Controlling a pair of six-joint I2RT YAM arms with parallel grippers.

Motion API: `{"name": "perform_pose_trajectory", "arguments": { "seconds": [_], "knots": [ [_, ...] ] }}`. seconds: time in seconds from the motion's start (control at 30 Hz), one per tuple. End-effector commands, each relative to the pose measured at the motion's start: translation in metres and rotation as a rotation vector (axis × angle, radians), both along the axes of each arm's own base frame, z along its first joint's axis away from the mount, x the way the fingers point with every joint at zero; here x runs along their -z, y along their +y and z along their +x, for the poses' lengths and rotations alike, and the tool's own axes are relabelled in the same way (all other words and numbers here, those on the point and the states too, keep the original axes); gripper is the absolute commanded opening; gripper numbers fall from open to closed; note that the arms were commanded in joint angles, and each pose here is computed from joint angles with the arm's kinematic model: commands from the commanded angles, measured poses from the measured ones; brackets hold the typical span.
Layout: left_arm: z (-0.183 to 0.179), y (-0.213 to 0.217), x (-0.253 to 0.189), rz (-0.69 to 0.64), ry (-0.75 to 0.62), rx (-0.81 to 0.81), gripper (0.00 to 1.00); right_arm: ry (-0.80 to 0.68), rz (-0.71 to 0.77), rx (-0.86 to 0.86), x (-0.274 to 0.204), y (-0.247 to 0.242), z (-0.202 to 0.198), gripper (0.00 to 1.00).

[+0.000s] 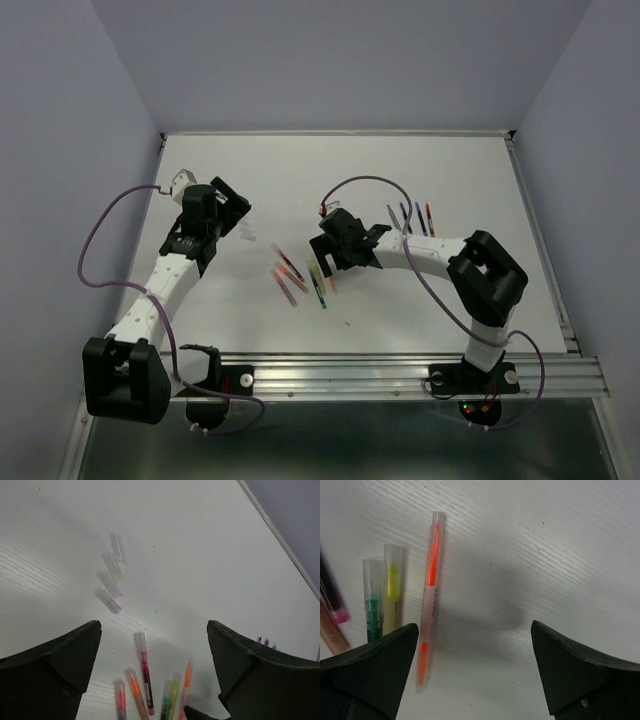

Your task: Open the pen caps

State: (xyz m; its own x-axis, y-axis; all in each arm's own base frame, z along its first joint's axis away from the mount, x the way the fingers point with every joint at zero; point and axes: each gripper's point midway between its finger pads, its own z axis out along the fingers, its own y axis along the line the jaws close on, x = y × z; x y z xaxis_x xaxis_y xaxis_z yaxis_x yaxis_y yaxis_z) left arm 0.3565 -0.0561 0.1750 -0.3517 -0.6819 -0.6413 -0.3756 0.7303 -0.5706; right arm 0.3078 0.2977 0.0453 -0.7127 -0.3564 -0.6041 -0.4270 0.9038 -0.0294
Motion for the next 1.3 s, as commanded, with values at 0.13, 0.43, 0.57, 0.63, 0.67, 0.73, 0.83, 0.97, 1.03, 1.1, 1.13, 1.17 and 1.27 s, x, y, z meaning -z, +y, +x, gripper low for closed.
{"name": "perform_pose_trajectory", "arguments": {
  "seconds": [0.13,0.43,0.57,0.63,0.67,0.73,0.83,0.97,1.03,1.1,1.13,1.17,1.27],
  "knots": [
    [-0.002,-0.002,-0.002,0.007,-0.018,0.017,0.99,-0.026,0.007,0.006,-0.003,0.017,0.008,1.0],
    [0.001,-0.003,-0.001,0.011,-0.015,0.02,0.99,0.014,-0.03,0.03,0.021,0.009,0.003,0.9],
    [0.002,-0.003,-0.001,0.01,-0.015,0.02,0.99,0.035,-0.025,0.049,0.027,0.007,-0.002,0.7],
    [0.002,-0.003,-0.002,0.009,-0.017,0.021,0.99,0.044,-0.022,0.054,0.029,0.007,-0.004,0.54],
    [0.003,-0.003,-0.002,0.01,-0.016,0.022,0.99,0.052,-0.023,0.062,0.032,0.005,-0.006,0.5],
    [0.002,-0.004,-0.002,0.009,-0.016,0.023,0.99,0.059,-0.023,0.073,0.035,0.004,-0.007,0.43],
    [0.004,-0.004,-0.003,0.012,-0.016,0.025,0.99,0.07,-0.025,0.091,0.04,0.002,-0.01,0.35],
    [0.005,-0.008,-0.005,0.002,-0.018,0.044,0.99,0.063,-0.036,0.112,0.042,-0.003,-0.009,0.22],
    [0.005,-0.012,-0.007,-0.007,-0.024,0.065,0.99,0.056,-0.038,0.116,0.04,-0.004,-0.008,0.08],
    [0.006,-0.018,-0.01,-0.017,-0.037,0.098,0.99,0.035,-0.037,0.122,0.034,-0.005,-0.005,0.01],
    [0.008,-0.022,-0.015,-0.022,-0.054,0.117,0.99,0.025,-0.038,0.119,0.032,-0.005,-0.004,0.01],
    [0.006,-0.03,-0.015,-0.029,-0.057,0.156,0.99,-0.003,-0.046,0.115,0.026,-0.006,0.001,0.01],
    [0.003,-0.056,-0.024,-0.055,-0.082,0.268,0.99,-0.074,-0.017,0.09,0.001,-0.003,0.014,0.01]
  ]
}}
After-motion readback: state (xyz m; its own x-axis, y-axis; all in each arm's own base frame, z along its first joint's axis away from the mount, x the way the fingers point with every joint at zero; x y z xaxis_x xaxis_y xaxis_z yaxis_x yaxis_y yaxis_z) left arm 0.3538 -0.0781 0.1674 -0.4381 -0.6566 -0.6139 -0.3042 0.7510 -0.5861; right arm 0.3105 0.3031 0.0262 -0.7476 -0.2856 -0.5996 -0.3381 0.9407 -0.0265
